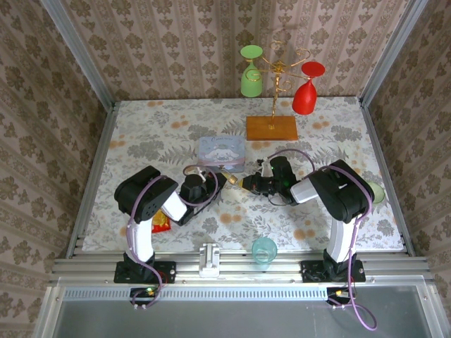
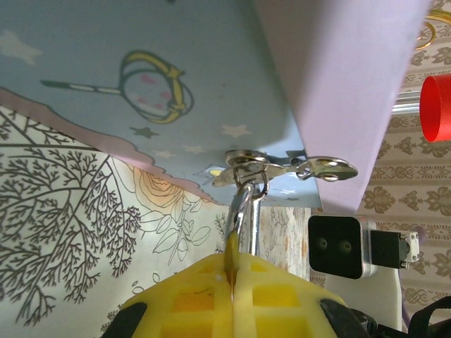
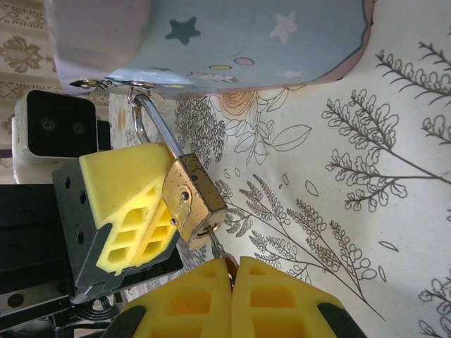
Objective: Unlock the padlock with the key
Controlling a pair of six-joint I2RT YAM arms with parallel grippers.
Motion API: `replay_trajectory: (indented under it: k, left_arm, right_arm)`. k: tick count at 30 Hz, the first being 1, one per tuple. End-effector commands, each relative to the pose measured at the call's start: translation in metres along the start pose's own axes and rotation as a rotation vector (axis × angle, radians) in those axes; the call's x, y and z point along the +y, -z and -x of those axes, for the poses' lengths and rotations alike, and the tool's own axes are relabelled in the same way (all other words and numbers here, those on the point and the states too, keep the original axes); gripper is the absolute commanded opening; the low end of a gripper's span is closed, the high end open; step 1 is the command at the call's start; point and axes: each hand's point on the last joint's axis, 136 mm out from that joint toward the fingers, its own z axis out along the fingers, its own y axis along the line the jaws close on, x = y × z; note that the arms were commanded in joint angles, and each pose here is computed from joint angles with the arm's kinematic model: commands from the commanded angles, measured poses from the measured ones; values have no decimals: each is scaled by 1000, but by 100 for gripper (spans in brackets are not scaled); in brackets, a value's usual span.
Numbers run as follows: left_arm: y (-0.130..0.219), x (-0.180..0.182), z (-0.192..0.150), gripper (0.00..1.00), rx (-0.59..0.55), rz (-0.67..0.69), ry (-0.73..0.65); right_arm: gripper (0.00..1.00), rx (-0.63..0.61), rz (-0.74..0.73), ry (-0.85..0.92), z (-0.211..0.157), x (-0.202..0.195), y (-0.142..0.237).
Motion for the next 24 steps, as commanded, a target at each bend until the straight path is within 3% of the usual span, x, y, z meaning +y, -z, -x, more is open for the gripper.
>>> replay_trajectory:
  k: [1,5,9,17,21,24]
  left_arm:
    - [0,10,-27,0,102,22,-13]
    - [0,14,-25,2,94,33,-22]
    - [-3,16,-24,1,94,35,-36]
    - [2,16,-30,0,106,38,-39]
    - [5,15,-27,3,91,39,-43]
    - [8,13,-23,11,77,35,-61]
  right_arm:
    - [0,-72,54,82,21,27,0]
    - [0,-36,69,124,13,39,-4]
    - [0,-21,11,134,5,25,-5]
    - [0,-53,11,164,25,42,-12]
    - [0,-66,-5,165,21,42,-10]
    - [0,-63,-54,150,12,27,-3]
